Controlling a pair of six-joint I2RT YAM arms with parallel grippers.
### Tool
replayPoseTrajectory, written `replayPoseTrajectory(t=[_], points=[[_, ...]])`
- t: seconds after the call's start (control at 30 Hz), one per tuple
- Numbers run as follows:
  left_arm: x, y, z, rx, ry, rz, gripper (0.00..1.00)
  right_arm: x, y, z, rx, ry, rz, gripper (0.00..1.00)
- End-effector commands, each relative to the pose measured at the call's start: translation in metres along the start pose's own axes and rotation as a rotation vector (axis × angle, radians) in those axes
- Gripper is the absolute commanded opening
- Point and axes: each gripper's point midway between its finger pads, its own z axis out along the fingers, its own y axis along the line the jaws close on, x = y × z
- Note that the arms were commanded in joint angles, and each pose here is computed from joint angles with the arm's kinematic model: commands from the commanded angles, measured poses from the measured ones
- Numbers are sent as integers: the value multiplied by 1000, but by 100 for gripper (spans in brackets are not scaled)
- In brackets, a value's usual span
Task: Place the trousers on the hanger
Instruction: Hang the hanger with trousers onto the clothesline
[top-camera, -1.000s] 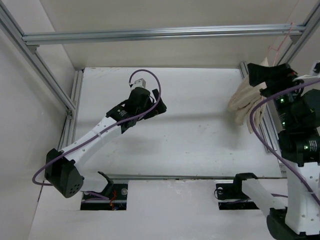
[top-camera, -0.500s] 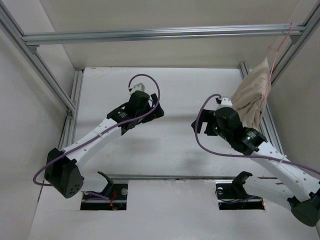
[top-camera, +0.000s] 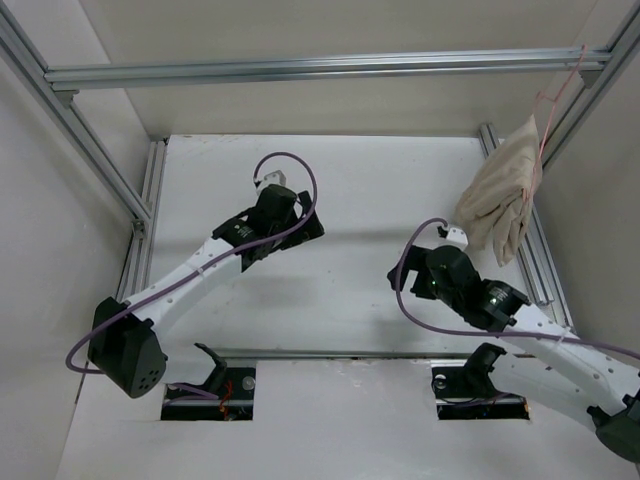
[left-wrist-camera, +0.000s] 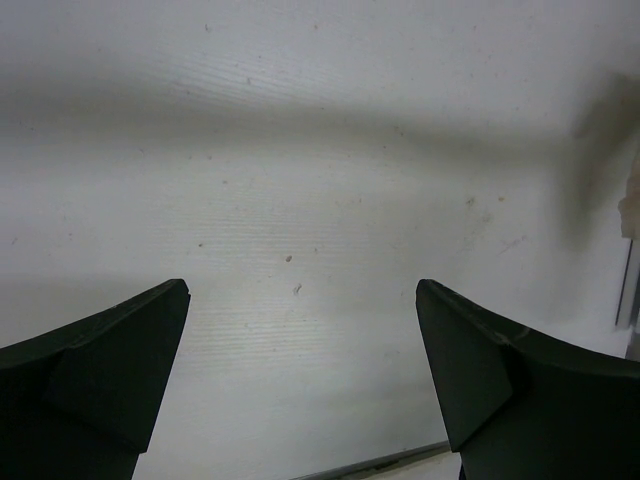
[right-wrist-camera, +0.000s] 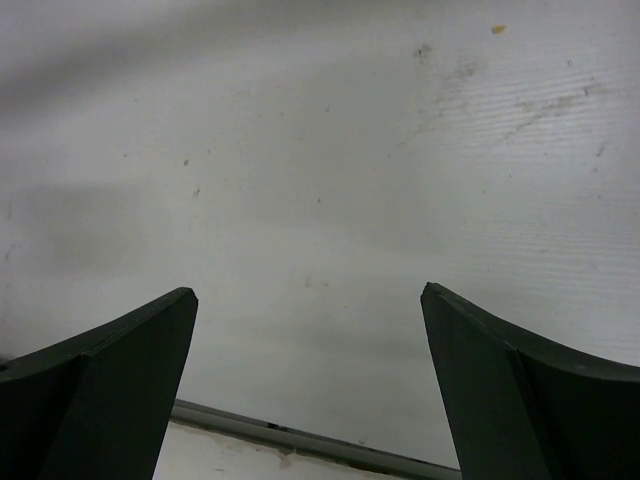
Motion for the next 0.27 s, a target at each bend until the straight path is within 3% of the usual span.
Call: replayPoseTrajectory(t=[0.0, 0.23], points=[[-12, 1, -9, 6, -49, -18, 100, -3, 0, -5, -26, -52, 87, 100], [1, 3, 2, -69, -17, -33, 100, -1, 3, -14, -107, -71, 68, 100]])
